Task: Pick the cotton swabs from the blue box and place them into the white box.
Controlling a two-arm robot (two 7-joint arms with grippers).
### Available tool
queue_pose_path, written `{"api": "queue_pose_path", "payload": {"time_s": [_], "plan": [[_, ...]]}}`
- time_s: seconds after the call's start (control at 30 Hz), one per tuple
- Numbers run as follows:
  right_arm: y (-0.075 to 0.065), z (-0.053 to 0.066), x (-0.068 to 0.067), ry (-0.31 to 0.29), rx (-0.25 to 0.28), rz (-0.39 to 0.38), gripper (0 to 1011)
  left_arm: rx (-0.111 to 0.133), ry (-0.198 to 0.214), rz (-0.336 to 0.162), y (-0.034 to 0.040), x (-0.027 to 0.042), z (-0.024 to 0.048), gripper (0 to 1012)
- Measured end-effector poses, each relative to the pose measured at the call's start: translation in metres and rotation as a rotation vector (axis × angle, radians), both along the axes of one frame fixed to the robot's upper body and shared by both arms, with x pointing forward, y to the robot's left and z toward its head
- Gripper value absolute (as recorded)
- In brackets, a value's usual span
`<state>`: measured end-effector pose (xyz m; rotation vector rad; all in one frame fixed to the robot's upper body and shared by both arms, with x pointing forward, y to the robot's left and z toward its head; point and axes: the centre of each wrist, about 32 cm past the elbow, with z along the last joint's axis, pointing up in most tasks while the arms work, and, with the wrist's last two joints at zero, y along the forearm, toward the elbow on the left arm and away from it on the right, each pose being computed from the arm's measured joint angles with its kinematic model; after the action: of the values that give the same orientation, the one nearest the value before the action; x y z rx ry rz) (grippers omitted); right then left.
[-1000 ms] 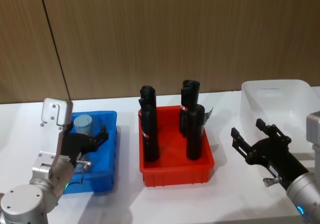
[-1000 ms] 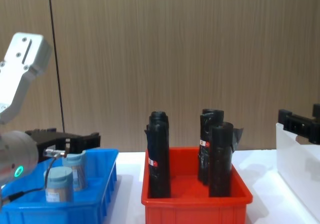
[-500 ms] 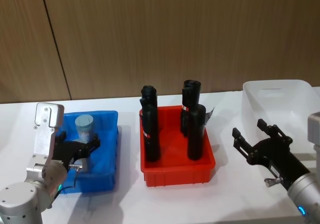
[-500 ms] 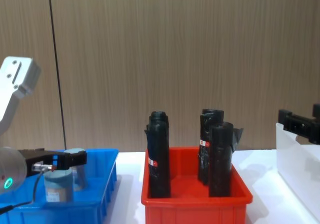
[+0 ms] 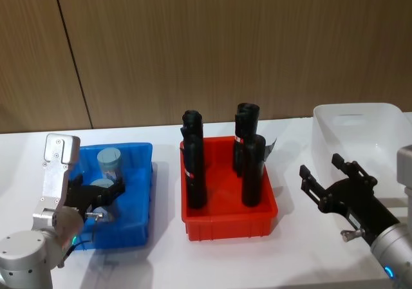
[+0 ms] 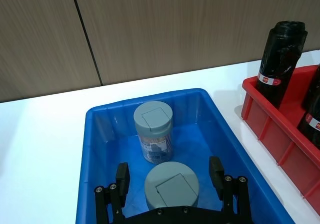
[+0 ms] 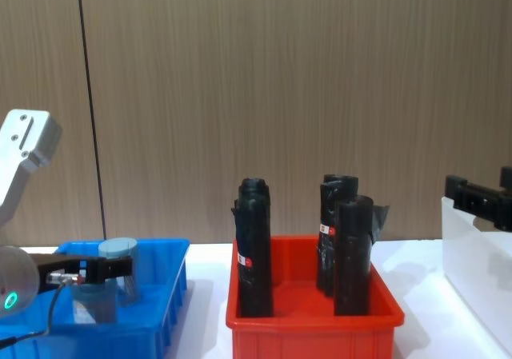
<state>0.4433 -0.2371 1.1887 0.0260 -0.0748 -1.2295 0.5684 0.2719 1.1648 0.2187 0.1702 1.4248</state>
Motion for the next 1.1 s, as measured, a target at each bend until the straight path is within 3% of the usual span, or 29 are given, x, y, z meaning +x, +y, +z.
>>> {"api": "queue_pose_path", "payload": {"time_s": [0.4, 0.8, 1.0, 1.1], "plan": [[0.000, 0.000, 0.000, 0.000, 0.000, 0.000, 711, -0.002, 0.018, -0.007, 0.0037, 0.0065, -0.0029, 1004], [0.000, 0.000, 0.000, 0.000, 0.000, 0.000, 711, -0.029, 0.036, -0.028, 0.0067, 0.0115, -0.0067, 1003], [0.000, 0.000, 0.000, 0.000, 0.000, 0.000, 711, -0.036, 0.044, -0.036, 0.0073, 0.0130, -0.0075, 904], [0.000, 0.000, 0.000, 0.000, 0.000, 0.000, 711, -0.038, 0.048, -0.038, 0.0074, 0.0136, -0.0075, 798]]}}
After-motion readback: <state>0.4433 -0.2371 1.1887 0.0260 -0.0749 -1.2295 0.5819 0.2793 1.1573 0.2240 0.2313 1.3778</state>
